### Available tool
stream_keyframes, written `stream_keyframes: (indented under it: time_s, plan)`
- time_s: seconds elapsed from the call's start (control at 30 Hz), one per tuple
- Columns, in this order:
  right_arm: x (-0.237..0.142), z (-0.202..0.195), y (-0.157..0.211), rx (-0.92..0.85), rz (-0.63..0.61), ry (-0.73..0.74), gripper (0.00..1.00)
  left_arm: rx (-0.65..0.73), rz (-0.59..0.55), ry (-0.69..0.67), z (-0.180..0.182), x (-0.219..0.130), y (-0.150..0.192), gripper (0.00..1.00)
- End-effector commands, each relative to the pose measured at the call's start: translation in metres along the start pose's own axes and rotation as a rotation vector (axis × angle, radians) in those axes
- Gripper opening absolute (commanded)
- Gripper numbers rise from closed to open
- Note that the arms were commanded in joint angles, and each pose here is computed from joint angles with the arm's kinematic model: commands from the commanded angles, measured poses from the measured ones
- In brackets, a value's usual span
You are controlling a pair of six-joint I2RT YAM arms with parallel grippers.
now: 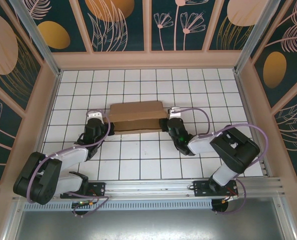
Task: Fold the paper box
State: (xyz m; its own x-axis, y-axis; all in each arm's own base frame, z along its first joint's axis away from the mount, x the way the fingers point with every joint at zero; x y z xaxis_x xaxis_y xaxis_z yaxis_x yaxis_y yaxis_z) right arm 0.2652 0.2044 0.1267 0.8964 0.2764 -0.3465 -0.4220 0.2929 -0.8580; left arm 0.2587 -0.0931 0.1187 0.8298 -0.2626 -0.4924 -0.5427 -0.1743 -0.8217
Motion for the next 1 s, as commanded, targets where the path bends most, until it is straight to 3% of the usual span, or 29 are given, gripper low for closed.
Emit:
stream_keyframes:
  time_s: [0.0,0.1,0.37,0.7,0.83,0.97]
  plan:
    - [-0.018,0.002,-0.017,0.022,-0.053,-0.031,0.56,-0.011,0.015,-0.032,0.002,0.003,0.003,0.09]
    - [-0.030,-0.003,-0.021,0.033,-0.066,-0.024,0.59,-0.003,0.014,-0.025,-0.001,0.008,0.000,0.10]
    - [-0.060,-0.024,-0.031,0.054,-0.155,0.008,0.56,0.029,0.014,-0.020,-0.006,0.017,-0.006,0.10]
    - [-0.056,-0.018,-0.020,-0.028,-0.042,-0.053,0.57,0.006,-0.014,0.000,-0.014,0.023,-0.017,0.12]
    - [-0.055,-0.015,-0.018,-0.039,0.000,-0.067,0.61,-0.028,-0.063,-0.032,-0.011,0.012,-0.024,0.15]
    - [-0.066,-0.012,-0.023,-0.019,0.002,-0.123,0.75,-0.078,-0.118,-0.113,-0.004,-0.002,-0.034,0.16]
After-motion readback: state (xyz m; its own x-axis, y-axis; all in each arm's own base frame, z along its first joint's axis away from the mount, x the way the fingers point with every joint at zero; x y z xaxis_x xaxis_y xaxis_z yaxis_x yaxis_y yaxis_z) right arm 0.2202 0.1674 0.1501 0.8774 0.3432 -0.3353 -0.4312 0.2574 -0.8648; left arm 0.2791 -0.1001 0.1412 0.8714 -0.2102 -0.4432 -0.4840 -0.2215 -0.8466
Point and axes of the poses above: each hand's point on the last joint's axis, 136 mm out from that joint toward the fingers, its own x axis out along the fingers, its own z axis along the line the jaws close on, y = z × x, the point moved 8 cm from there along -x, back along the fingers, and after that the axes turned 11 degrees about x, right-handed, at the moved point
